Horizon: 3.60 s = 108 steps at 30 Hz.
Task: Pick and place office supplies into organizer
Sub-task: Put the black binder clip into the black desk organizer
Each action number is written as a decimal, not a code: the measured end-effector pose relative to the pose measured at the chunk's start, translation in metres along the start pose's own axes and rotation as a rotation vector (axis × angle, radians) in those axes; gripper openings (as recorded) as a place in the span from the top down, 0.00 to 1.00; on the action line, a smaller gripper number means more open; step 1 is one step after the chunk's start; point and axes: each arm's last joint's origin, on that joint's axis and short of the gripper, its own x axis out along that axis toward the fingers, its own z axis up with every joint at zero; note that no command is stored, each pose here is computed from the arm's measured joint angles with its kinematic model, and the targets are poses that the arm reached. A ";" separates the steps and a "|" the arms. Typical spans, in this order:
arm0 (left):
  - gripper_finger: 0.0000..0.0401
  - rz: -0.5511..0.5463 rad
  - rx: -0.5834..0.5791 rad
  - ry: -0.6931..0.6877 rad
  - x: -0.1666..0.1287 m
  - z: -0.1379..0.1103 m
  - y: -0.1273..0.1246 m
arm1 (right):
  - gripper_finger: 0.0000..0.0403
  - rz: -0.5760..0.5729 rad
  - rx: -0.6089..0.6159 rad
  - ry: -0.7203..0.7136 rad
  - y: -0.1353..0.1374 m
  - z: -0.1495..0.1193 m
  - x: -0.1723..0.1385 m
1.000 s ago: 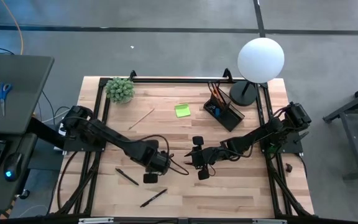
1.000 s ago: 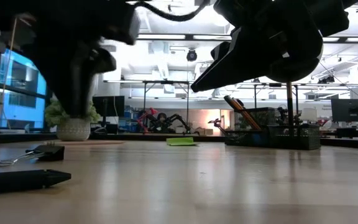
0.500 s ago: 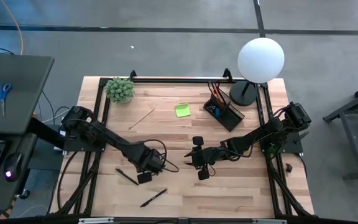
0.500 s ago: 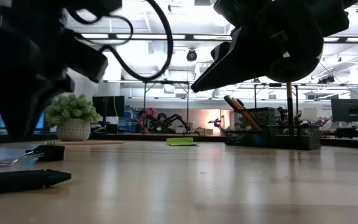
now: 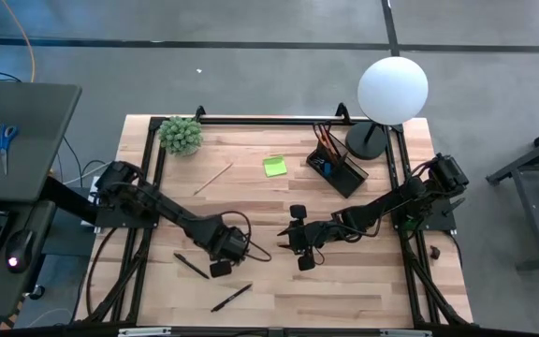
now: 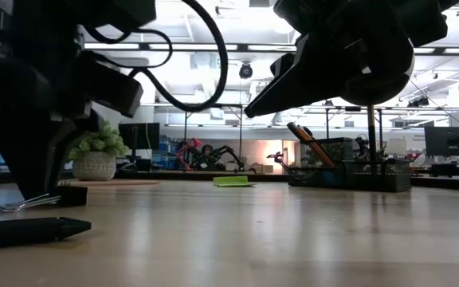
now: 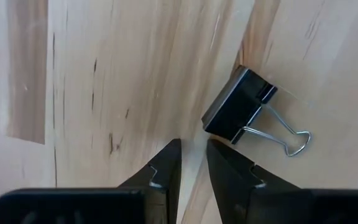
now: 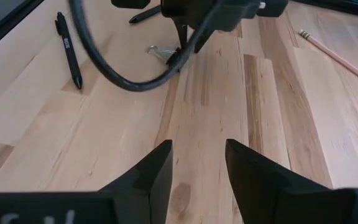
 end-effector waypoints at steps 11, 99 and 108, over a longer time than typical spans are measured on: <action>0.83 0.032 0.117 -0.292 -0.006 0.026 -0.009 | 0.65 0.000 0.000 -0.002 0.000 0.000 0.000; 0.83 -0.187 0.166 -0.932 -0.042 -0.051 0.013 | 0.36 -0.162 0.245 0.081 0.046 -0.002 0.130; 0.83 -0.184 0.164 -0.934 -0.042 -0.051 0.013 | 0.62 -0.153 0.239 0.084 0.046 -0.002 0.131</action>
